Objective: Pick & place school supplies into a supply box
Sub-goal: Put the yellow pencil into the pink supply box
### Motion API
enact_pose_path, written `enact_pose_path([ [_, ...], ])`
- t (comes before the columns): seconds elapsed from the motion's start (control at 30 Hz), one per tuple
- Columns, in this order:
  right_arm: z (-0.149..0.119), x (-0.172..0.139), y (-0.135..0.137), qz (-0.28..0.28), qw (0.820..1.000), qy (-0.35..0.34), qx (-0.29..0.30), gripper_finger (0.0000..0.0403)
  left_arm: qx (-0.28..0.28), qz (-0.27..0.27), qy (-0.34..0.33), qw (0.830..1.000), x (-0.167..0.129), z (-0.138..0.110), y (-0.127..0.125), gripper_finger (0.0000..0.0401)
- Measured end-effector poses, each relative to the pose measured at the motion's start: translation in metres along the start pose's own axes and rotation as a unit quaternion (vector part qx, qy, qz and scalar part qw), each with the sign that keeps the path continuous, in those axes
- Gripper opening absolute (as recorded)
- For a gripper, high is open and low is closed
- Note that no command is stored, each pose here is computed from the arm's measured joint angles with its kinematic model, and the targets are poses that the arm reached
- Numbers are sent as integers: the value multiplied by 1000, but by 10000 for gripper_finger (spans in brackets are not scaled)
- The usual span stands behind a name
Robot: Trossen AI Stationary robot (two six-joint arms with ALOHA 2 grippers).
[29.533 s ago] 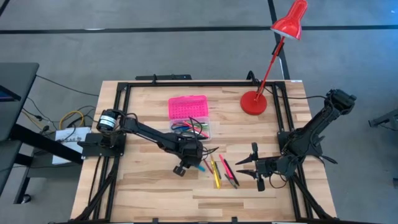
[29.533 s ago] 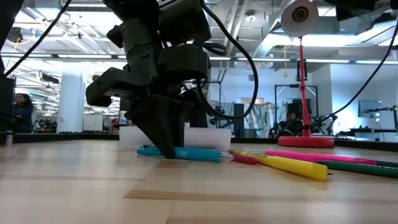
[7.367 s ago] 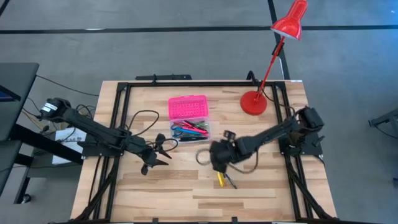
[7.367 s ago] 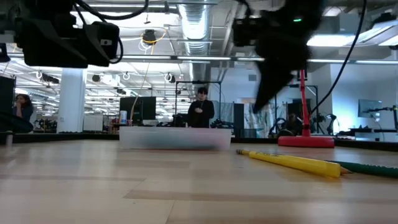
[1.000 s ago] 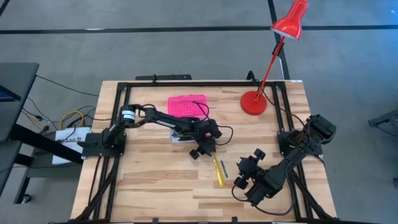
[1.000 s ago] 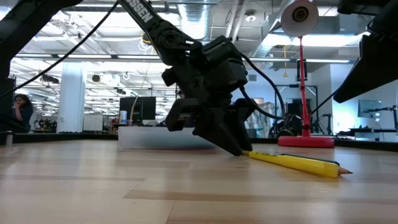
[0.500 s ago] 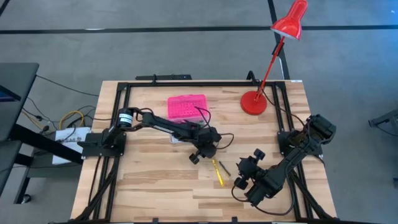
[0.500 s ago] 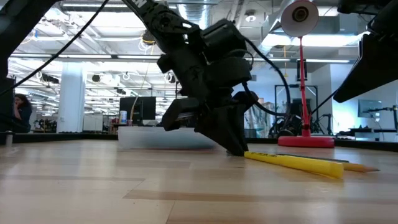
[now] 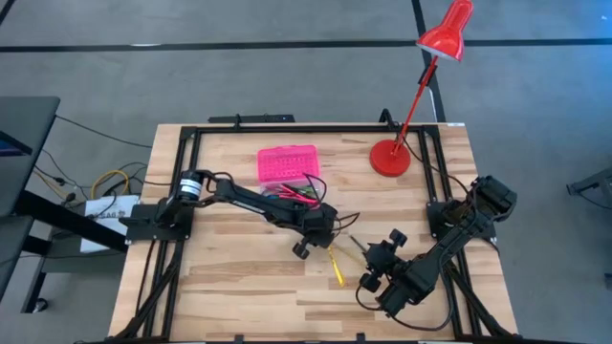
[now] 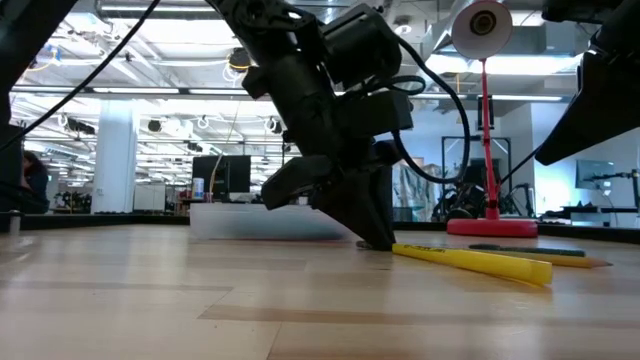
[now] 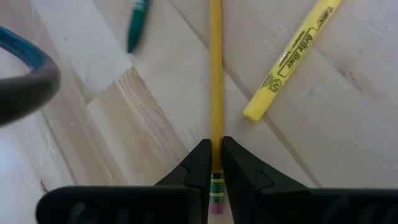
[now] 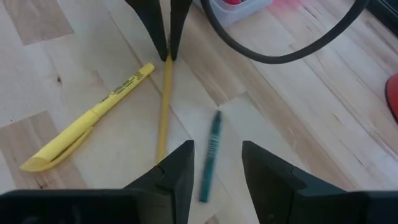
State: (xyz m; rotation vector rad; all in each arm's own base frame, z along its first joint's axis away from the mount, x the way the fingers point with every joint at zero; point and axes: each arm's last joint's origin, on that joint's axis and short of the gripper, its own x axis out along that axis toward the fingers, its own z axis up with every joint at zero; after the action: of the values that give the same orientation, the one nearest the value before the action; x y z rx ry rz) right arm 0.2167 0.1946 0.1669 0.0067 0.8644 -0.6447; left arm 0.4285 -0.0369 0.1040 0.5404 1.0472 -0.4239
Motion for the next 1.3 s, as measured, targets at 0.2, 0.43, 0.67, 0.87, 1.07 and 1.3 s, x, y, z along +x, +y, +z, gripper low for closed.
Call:
enact_pose_path([
  [0.2, 0, 0, 0, 1, 1000, 0, 1, 127, -29, 5, 4, 1000, 0, 1, -2, 28],
  [0.43, 0, 0, 0, 2, 1000, 2, 1, 127, -60, 12, 9, 998, -1, 1, -2, 25],
  [0.67, 0, 0, 0, 2, 1000, 2, 2, 127, -87, -37, 128, 987, -29, -15, -14, 5],
  [0.87, 0, 0, 1, 3, 1000, 2, 3, 127, -97, -59, 226, 968, -61, -27, -27, 10],
  [1.07, 0, 0, 1, 3, 1000, 1, 3, 127, -98, -68, 241, 963, -67, -30, -28, 1],
  [1.3, 0, 0, 1, 3, 1000, 1, 3, 127, -94, -64, 220, 969, -67, -27, -27, 1],
])
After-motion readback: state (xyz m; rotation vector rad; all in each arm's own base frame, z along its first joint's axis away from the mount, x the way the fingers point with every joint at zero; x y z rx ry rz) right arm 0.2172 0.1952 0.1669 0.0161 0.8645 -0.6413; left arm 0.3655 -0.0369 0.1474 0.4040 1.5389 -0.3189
